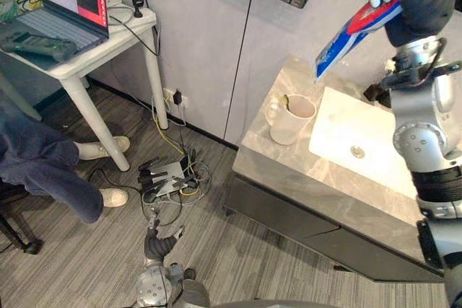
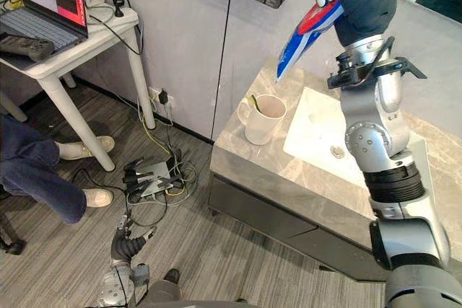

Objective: Organize washtable

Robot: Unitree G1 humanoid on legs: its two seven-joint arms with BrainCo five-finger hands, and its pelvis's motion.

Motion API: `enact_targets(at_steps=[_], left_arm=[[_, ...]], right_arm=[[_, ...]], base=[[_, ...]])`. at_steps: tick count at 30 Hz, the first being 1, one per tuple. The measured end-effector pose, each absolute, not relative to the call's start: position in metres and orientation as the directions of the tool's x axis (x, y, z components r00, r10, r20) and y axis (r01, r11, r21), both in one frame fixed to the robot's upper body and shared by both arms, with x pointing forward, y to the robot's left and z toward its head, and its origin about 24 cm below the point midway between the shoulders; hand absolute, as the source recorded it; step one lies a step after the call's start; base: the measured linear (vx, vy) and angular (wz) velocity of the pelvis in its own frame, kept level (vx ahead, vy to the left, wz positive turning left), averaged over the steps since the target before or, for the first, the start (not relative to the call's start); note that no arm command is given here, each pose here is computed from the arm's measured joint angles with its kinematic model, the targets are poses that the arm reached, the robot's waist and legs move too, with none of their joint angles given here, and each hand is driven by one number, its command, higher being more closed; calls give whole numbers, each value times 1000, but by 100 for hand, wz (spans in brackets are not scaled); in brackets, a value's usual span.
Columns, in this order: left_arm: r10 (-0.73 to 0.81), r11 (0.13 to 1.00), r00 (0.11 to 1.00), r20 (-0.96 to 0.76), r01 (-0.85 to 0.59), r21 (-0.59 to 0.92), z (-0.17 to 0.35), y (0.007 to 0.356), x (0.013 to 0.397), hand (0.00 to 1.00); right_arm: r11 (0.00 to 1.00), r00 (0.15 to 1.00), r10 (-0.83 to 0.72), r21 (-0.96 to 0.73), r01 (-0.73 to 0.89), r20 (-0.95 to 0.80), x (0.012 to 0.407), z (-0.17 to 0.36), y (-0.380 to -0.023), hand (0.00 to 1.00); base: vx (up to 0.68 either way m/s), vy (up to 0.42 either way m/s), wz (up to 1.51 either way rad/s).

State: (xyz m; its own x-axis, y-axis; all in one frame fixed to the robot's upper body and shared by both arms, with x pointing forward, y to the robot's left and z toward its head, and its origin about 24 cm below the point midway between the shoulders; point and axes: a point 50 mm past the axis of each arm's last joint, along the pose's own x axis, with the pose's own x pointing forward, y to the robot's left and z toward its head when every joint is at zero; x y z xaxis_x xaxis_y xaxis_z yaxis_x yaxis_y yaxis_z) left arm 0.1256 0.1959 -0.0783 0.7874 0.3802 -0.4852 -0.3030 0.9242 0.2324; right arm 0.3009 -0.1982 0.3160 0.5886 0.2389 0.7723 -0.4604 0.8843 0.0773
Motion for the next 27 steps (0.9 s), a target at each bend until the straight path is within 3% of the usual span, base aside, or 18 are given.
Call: enact_targets(at_steps=[8,27], left_arm=[[375,927,758,-533,-293,235,-93,206,134,0],[415,908,699,-583,-361,214,-106,225,137,0]], right_arm=[[883,709,225,168,-438,668,329,280,-189,100],[869,711,147,254,-425,688,326,272,-190,100]], base=[[2,10,-15],[-17,-1,4]])
